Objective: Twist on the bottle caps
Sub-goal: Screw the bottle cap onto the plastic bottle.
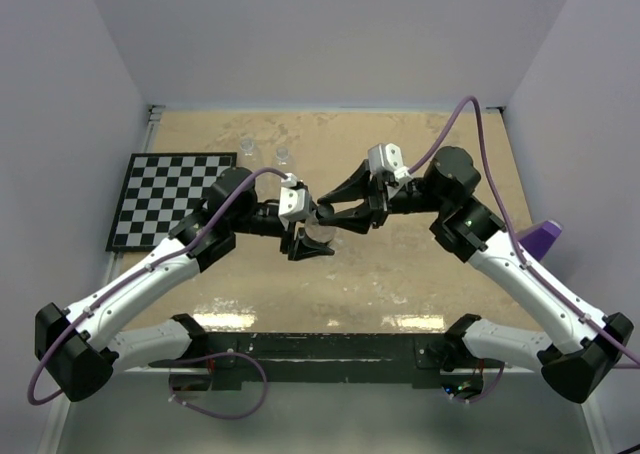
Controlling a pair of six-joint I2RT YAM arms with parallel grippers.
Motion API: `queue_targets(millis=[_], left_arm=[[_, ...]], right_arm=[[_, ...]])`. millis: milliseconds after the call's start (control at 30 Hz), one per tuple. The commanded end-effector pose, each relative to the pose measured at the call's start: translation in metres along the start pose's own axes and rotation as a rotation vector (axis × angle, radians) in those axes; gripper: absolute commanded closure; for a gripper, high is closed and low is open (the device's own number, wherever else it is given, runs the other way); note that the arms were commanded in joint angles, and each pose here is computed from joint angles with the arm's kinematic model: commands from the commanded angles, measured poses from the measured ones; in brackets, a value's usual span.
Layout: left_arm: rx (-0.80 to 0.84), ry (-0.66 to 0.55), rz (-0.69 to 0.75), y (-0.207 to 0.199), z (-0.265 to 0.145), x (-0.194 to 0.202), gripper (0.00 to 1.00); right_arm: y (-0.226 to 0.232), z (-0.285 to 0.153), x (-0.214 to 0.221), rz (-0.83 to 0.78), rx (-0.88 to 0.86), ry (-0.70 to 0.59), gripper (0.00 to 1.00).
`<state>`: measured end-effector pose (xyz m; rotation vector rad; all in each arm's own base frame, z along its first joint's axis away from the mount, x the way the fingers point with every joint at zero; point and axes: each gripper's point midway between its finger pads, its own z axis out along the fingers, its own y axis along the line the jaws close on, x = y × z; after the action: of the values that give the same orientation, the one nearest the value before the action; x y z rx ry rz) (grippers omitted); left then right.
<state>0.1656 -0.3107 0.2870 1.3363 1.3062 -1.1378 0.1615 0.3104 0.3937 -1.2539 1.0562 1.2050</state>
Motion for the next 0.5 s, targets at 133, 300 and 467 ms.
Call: queue_targets(millis=[133, 300, 467], left_arm=[[0.015, -0.044, 0.076, -0.001, 0.001, -0.026, 1.0], [-0.057, -0.028, 0.07, 0.007, 0.002, -0.024, 1.0], [-0.309, -0.019, 0.061, 0.033, -0.006, -0.035, 1.0]], right_arm=[[0.006, -0.001, -0.018, -0.045, -0.027, -0.029, 0.77], [-0.004, -0.003, -0.019, -0.034, 0.046, -0.024, 1.0], [-0.027, -0.01, -0.018, -0.006, 0.222, -0.009, 1.0]])
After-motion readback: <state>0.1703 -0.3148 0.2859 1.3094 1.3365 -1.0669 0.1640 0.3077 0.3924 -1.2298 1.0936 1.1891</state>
